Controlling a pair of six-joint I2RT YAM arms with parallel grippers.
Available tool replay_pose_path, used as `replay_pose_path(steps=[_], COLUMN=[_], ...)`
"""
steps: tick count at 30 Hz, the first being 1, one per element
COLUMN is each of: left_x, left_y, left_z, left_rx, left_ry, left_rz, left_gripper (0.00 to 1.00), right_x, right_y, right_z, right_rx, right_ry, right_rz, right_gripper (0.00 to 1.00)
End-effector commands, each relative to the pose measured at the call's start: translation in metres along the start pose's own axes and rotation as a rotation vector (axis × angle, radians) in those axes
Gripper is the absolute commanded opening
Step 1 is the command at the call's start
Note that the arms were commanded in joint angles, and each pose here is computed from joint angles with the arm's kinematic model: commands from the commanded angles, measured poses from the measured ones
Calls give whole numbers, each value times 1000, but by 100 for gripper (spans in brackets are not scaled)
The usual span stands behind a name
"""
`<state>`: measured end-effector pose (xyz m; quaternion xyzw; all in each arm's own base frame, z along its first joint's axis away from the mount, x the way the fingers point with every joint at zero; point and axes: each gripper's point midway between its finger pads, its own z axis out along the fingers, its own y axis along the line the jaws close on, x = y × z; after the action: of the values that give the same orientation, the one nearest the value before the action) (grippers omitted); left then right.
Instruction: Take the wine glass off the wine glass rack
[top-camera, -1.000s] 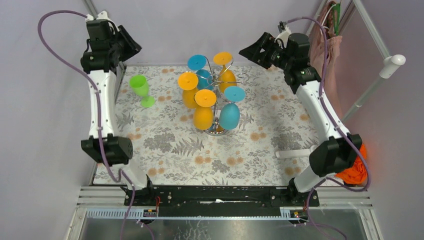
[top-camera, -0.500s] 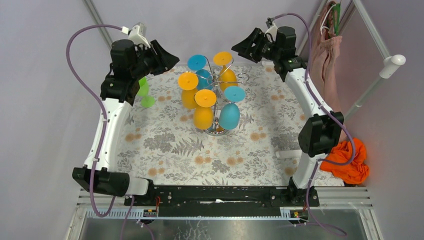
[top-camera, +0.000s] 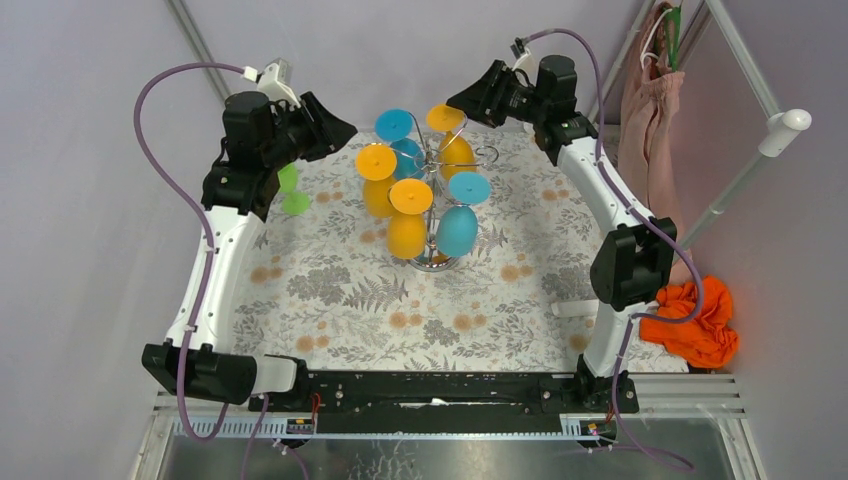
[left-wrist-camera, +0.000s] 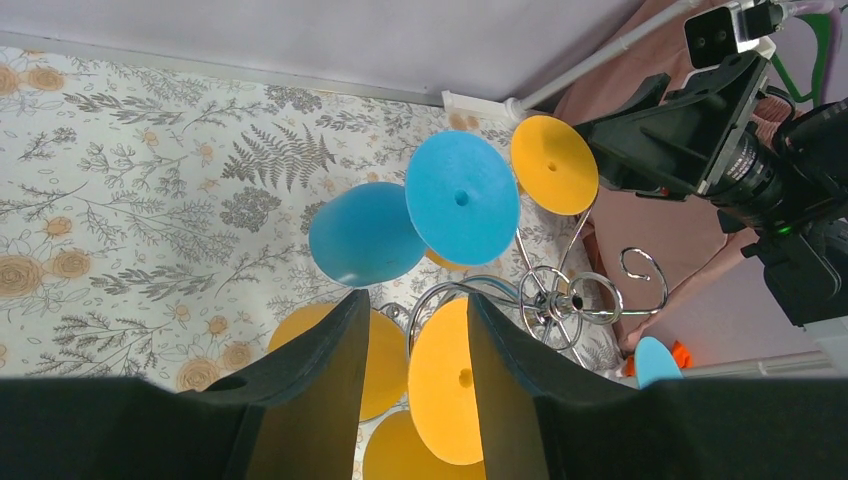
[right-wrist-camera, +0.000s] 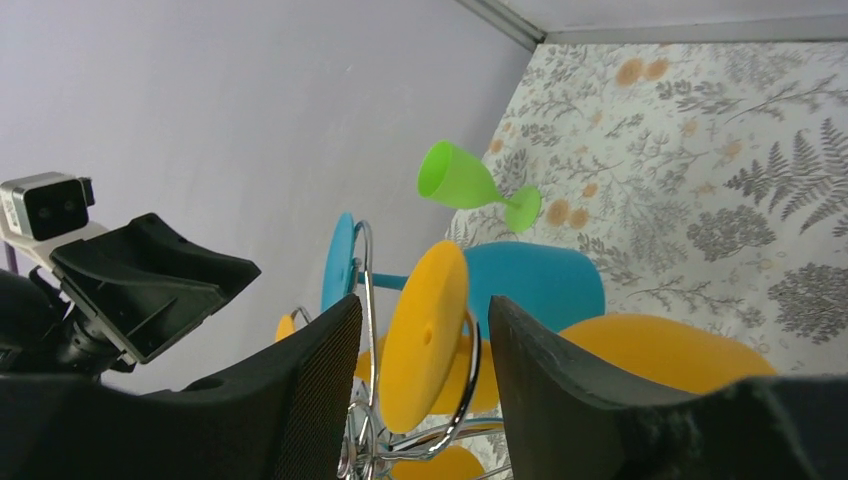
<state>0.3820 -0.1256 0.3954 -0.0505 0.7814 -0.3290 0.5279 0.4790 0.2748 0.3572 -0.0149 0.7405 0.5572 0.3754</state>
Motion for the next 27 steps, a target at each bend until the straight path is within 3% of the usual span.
replay_pose_path(steps=[1,6,13,25,27], left_x=[-9,-3,1,3,5], left_y=[-2,0,0,-2,-2], left_z=[-2,-1,-2,-1,-1], left_rx=[8,8,17,35,36], left_ry=[-50,-37,-29,-23,-21], left_rz=[16,14,14,17,15], left_gripper=[48,48,48,48,48], right_x=[9,12,2,-7,-5], right_y=[28,20,19,3,1], right_z=[-1,-1,1,4,5], right_rx=[-76,-54,-27,70,69], right_ry=[46,34,2,-15,-9], right_rz=[-23,-28,-53,-108,-102], right_gripper=[55,43,37,39,31])
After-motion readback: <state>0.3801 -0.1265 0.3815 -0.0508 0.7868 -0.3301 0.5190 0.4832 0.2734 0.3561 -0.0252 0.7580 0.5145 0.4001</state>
